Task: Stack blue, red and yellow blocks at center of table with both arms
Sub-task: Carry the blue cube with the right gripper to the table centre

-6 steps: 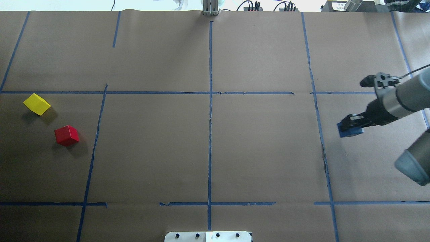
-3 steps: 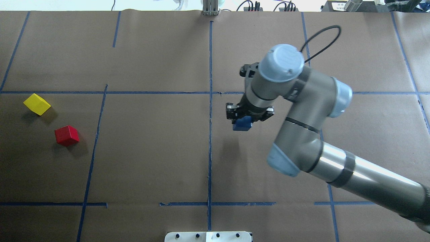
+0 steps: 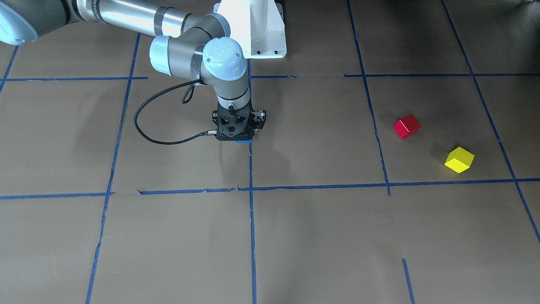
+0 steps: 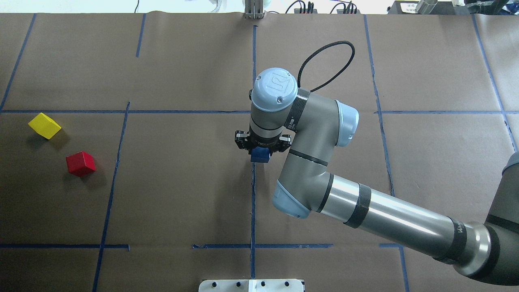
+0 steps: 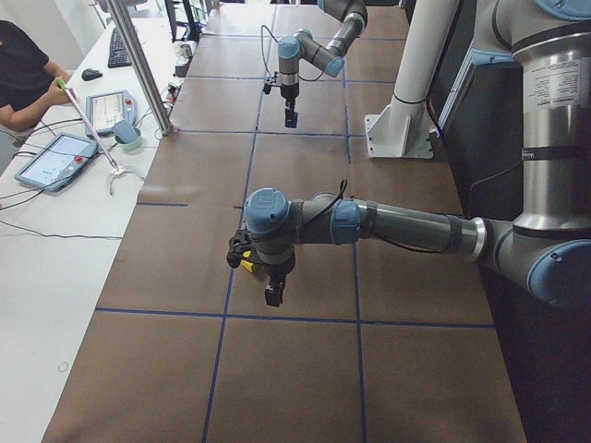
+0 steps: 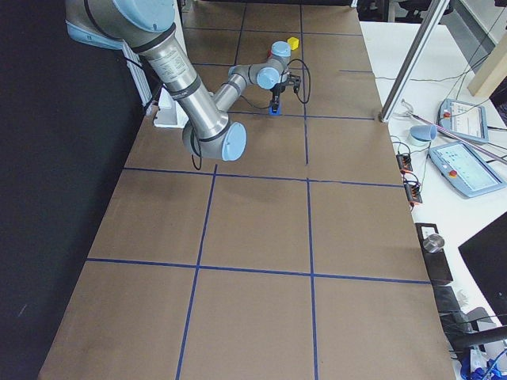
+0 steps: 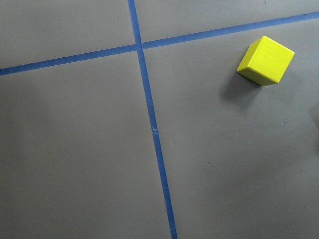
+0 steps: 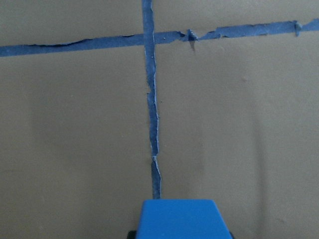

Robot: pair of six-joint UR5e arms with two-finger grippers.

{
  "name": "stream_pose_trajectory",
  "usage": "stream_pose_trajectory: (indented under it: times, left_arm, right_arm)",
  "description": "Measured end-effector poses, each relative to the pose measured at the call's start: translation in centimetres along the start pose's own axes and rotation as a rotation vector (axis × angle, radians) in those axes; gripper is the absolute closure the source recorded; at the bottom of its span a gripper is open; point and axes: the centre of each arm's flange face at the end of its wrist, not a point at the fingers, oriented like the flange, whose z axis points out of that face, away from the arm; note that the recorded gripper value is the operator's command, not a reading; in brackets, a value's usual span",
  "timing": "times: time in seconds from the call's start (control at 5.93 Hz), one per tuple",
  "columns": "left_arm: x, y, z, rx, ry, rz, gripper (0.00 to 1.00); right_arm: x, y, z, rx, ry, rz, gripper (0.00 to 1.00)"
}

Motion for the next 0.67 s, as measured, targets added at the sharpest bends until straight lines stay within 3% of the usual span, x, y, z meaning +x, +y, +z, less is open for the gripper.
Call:
stream_pose_trajectory:
  times: [0.34, 0.51, 0.67]
  left_arm:
    - [0.0, 0.0, 0.0, 0.001, 0.000, 0.000, 0.00]
    - [0.0, 0.0, 0.0, 0.000, 0.000, 0.000, 0.00]
    - [0.0, 0.1, 0.0, 0.000, 0.000, 0.000, 0.00]
  right_arm:
    - [-1.0, -0.2, 1.4, 0.005, -0.004, 0.037, 0.98]
    - [-1.6, -0.3, 1.8, 0.004, -0.001, 0.046, 0.83]
    - [-2.0, -0.3, 2.1, 0.001, 0.003, 0.045, 0.02]
